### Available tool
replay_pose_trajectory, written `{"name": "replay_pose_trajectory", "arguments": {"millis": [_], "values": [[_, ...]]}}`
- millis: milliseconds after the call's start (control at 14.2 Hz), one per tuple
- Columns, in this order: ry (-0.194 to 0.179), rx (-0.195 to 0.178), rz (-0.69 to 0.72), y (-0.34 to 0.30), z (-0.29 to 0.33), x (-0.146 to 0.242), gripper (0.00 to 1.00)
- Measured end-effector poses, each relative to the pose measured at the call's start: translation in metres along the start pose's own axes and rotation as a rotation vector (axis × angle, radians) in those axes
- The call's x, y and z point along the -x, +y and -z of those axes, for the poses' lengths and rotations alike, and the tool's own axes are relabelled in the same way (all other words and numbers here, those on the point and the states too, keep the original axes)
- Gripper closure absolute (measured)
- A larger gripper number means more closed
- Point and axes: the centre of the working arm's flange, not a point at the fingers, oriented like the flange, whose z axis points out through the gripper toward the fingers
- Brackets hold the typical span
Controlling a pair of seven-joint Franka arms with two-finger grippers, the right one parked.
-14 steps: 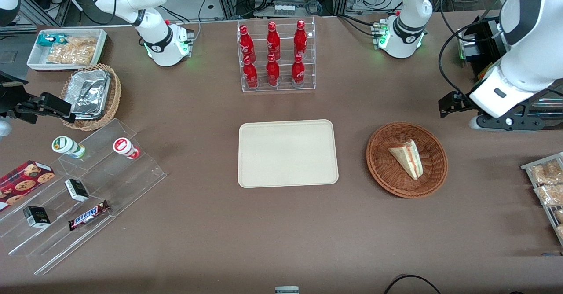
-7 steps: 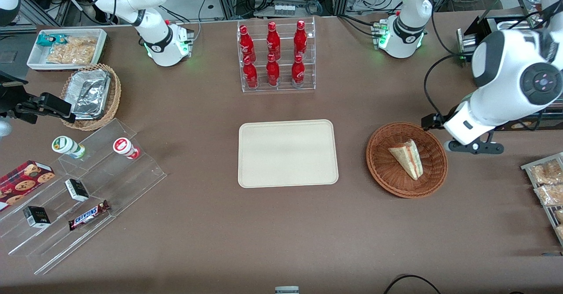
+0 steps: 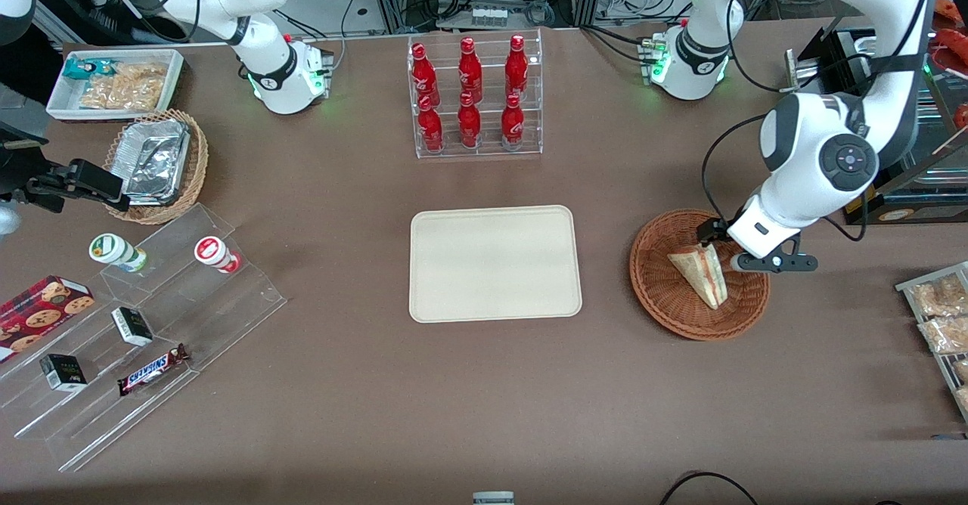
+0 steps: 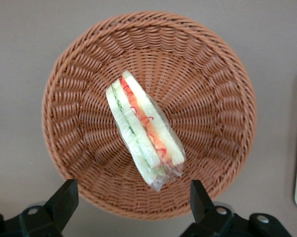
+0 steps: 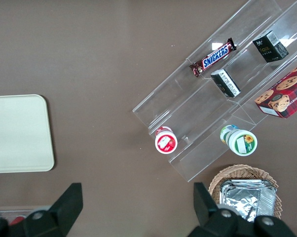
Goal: Place sandwich from basket to tray
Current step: 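Lower the left gripper onto the sandwich and close on it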
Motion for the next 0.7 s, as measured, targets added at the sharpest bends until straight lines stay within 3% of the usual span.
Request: {"name": "replay_pose_trajectory", "arguments": {"millis": [281, 561, 702], "values": [[-0.002, 0.004, 0.207, 0.003, -0.016, 0.002, 0.00], [0.028, 0.021, 0.509, 0.014, -0.023, -0.002, 0.00], [0.033, 0.029, 0.588, 0.020, -0.031, -0.004, 0.00]]}}
